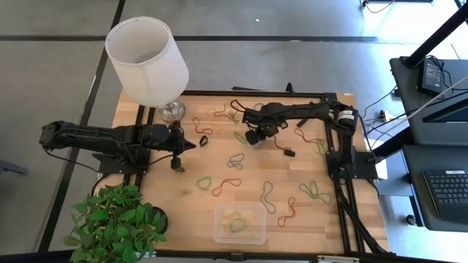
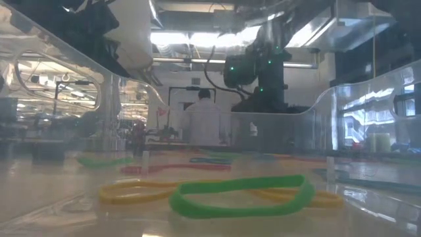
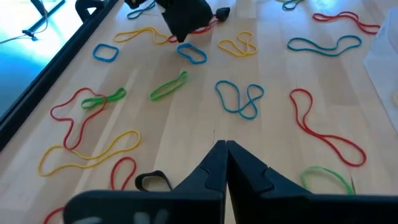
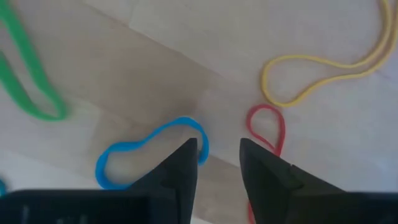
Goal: Pick and place rubber bands into bin
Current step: Put the blue rubber band into the transparent bin
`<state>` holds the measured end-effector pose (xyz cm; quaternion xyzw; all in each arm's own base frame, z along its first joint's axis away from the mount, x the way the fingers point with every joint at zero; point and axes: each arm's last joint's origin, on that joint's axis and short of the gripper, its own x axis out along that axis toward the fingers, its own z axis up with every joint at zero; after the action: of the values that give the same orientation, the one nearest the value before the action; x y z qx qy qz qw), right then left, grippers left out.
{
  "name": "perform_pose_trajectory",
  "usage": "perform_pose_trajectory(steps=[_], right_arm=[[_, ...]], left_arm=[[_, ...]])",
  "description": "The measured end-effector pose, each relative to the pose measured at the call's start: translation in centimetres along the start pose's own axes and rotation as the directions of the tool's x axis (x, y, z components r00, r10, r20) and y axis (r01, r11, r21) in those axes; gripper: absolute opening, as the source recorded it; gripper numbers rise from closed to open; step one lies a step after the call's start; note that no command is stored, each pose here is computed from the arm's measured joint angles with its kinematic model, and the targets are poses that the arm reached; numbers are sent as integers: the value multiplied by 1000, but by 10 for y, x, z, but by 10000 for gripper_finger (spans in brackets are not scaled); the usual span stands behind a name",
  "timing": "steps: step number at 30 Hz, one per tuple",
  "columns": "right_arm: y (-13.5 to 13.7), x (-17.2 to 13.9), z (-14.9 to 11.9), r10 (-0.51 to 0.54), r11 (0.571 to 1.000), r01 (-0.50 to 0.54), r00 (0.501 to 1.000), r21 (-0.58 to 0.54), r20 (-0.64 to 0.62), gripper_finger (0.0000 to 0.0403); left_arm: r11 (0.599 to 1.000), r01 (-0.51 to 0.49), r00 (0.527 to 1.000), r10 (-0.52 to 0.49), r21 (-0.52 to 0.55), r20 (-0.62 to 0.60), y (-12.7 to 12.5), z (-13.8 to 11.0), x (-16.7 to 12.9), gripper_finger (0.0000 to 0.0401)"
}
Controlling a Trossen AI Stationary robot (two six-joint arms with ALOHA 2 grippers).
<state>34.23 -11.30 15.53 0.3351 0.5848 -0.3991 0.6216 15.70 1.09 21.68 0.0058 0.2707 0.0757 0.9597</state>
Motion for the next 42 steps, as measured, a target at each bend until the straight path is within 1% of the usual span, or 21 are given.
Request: perform_pose_trajectory(steps=[7,11,13,15,18,20,22,24,25,27,28,30,33,35,39,41,42], right_arm=[[2,16,0,-33,999,33,999,-7,-33,109],[2,28,-4,0,1000,-1,998,-24,-64,93],[0,33,-8,23,999,-26,997,-33,-72,79],[0,35,-11,20,999,-23,998,-48,-66,55],[3,34,-15,20,993,-27,998,-114,-64,13],[5,30,-17,5,989,-12,999,-144,-46,9],[7,18,-18,-5,984,4,1000,-179,-3,11],[4,3,-25,-17,977,16,1000,-214,-7,7],[3,-10,-27,-8,975,12,1000,-223,19,5],[3,-42,-31,64,971,-41,994,-235,91,3],[1,-54,-37,75,968,-47,992,-246,105,4],[-5,-74,-52,78,960,-43,990,-275,117,2],[-9,-112,-77,152,940,-81,969,-332,194,2],[-11,-133,-97,208,918,-106,949,-383,235,2],[-8,-162,-136,314,877,-150,898,-457,309,1],[-3,-172,-155,370,844,-173,873,-507,318,1],[1,-174,-164,386,828,-176,868,-533,312,1]], left_arm=[[1000,0,1000,0,0,0,0,0,0,3],[1000,0,1000,0,0,1,0,0,0,2],[1000,0,1000,0,-1,2,0,0,0,3],[1000,-1,1000,1,-1,2,0,0,0,3],[1000,-1,1000,1,-1,3,0,0,0,2],[1000,0,1000,0,0,3,0,0,0,2],[1000,-1,1000,1,-1,2,0,0,0,3],[1000,0,1000,0,0,1,0,0,0,3],[1000,1,1000,-1,0,0,0,0,0,2],[1000,2,1000,-2,1,0,0,0,0,2],[1000,6,1000,-6,1,0,0,0,0,2],[1000,22,1000,-22,1,0,-1,0,0,3],[1000,22,1000,-22,1,-4,-1,0,1,2],[1000,25,1000,-25,1,-11,-1,0,2,2],[999,34,998,-35,-19,-58,-3,3,5,2],[999,42,995,-43,-16,-86,-5,8,8,2],[999,48,994,-49,-10,-102,-7,11,10,1]])
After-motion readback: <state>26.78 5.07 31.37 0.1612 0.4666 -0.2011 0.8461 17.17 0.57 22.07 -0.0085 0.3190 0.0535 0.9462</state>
